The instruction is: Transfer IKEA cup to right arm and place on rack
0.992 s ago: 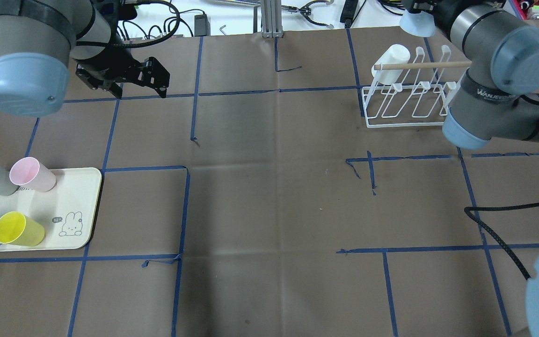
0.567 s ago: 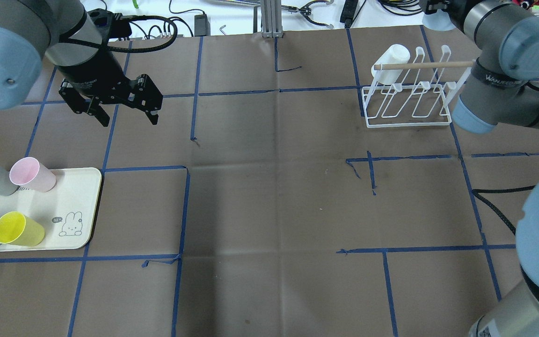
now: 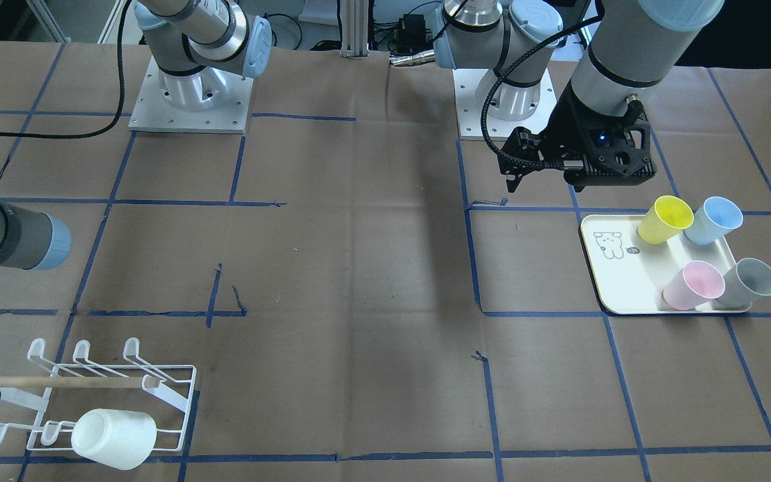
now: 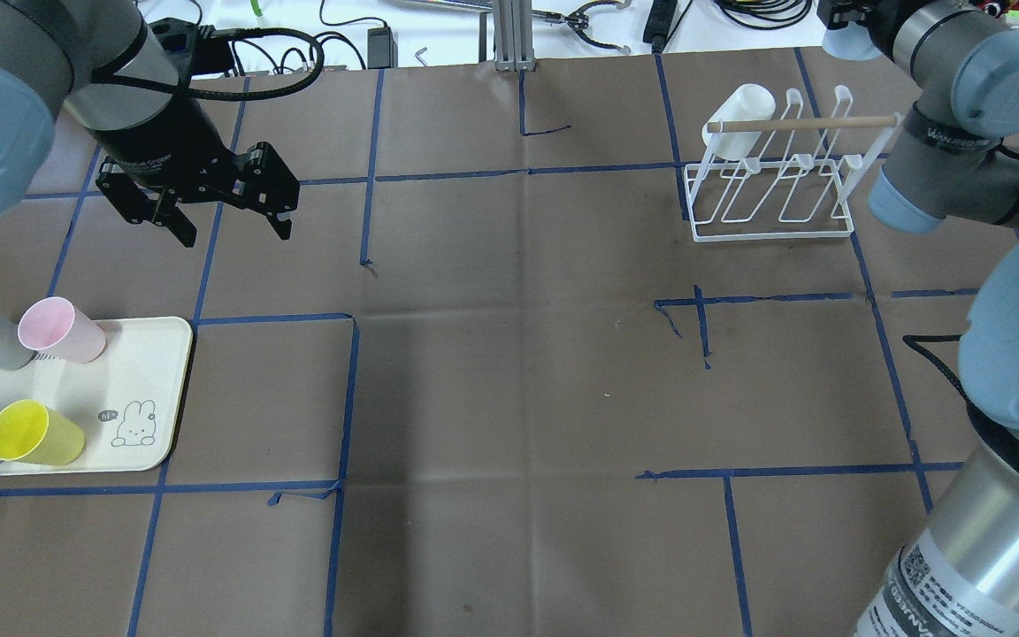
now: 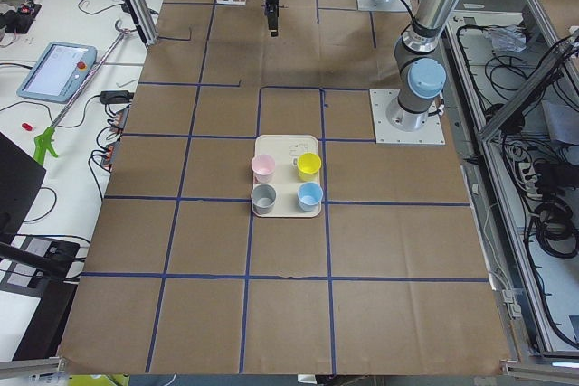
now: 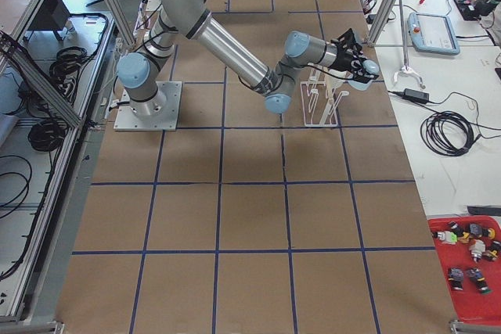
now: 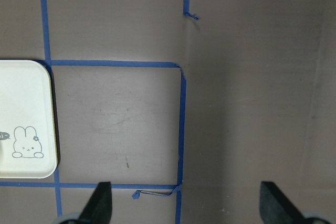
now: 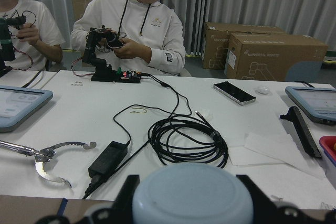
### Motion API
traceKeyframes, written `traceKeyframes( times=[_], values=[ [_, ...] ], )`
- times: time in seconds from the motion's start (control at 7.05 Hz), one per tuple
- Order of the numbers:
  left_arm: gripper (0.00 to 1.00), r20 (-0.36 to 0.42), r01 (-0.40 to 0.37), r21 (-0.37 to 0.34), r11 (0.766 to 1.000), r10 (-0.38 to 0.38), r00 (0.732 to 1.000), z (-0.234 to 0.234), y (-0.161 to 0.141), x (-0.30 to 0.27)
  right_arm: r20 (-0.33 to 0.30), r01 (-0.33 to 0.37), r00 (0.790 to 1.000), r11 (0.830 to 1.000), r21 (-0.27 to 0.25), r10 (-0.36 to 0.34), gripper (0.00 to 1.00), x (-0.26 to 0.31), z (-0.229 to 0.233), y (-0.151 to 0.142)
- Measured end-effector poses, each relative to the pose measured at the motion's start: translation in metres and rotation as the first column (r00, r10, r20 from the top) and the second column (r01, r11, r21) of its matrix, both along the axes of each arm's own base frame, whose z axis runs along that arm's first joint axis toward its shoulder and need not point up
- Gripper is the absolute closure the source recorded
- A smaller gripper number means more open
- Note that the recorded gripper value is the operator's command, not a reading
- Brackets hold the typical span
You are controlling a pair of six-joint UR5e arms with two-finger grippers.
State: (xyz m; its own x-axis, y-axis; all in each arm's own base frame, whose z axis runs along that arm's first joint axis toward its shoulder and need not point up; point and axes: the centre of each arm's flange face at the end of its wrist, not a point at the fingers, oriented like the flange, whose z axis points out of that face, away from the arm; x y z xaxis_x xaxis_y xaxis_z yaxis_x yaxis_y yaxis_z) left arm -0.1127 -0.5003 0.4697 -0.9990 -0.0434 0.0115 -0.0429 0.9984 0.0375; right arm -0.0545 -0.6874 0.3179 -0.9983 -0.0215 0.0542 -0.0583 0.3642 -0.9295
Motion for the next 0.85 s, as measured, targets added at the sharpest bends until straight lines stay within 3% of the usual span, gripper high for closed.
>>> traceKeyframes(
  times=[0.57,0.71,0.85],
  values=[
    [0.00,0.001,-0.038,-0.001,0.999,0.038,0.999,0.001,0.001,0.000,0.019,0.008,1.000,0.998,0.063,-0.009,0.90,0.001,-0.042,0.017],
    [0.00,0.001,-0.040,0.002,0.999,0.040,0.999,-0.001,0.001,0.000,0.023,0.012,1.000,0.997,0.078,-0.014,0.84,-0.001,-0.047,0.022],
    [0.00,0.001,-0.040,0.003,0.999,0.040,0.999,-0.002,0.001,0.000,0.026,0.016,0.999,0.996,0.090,-0.018,0.17,-0.002,-0.051,0.026]
  ],
)
